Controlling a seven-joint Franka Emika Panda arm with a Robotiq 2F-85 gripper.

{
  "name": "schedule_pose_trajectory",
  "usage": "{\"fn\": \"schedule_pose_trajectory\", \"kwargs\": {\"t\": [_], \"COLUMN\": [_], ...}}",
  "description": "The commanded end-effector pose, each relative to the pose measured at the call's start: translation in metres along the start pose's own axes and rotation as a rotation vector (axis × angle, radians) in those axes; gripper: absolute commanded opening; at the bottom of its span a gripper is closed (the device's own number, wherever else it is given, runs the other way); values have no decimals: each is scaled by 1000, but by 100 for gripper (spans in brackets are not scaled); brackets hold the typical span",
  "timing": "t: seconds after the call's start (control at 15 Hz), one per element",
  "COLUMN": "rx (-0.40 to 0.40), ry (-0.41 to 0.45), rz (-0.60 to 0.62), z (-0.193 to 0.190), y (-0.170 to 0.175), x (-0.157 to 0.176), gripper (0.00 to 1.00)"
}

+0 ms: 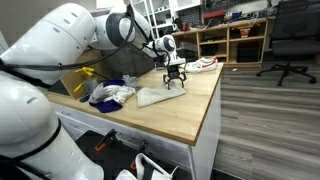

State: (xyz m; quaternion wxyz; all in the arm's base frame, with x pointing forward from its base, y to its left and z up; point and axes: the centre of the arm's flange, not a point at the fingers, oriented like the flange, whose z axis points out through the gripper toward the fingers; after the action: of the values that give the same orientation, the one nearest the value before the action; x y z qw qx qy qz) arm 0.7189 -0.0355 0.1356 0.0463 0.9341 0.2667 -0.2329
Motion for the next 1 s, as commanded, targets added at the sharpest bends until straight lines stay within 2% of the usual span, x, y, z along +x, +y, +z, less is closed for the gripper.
{"fn": "schedule_pose_trajectory", "kwargs": {"t": [0.0, 0.07, 0.13, 0.2, 0.8, 0.87, 0.93], "rx": [16, 21, 26, 29, 73, 66, 58], "ry": [-11, -12, -15, -18, -35, -32, -22], "rz": [-22, -23, -23, -24, -27, -17, -10], "z": [-11, -10, -10, -10, -25, -29, -34], "y": [9, 9, 9, 9, -6, -6, -6], "x": [15, 16, 16, 16, 4, 0, -4], "gripper": [100, 100, 75, 74, 5, 1, 0]}}
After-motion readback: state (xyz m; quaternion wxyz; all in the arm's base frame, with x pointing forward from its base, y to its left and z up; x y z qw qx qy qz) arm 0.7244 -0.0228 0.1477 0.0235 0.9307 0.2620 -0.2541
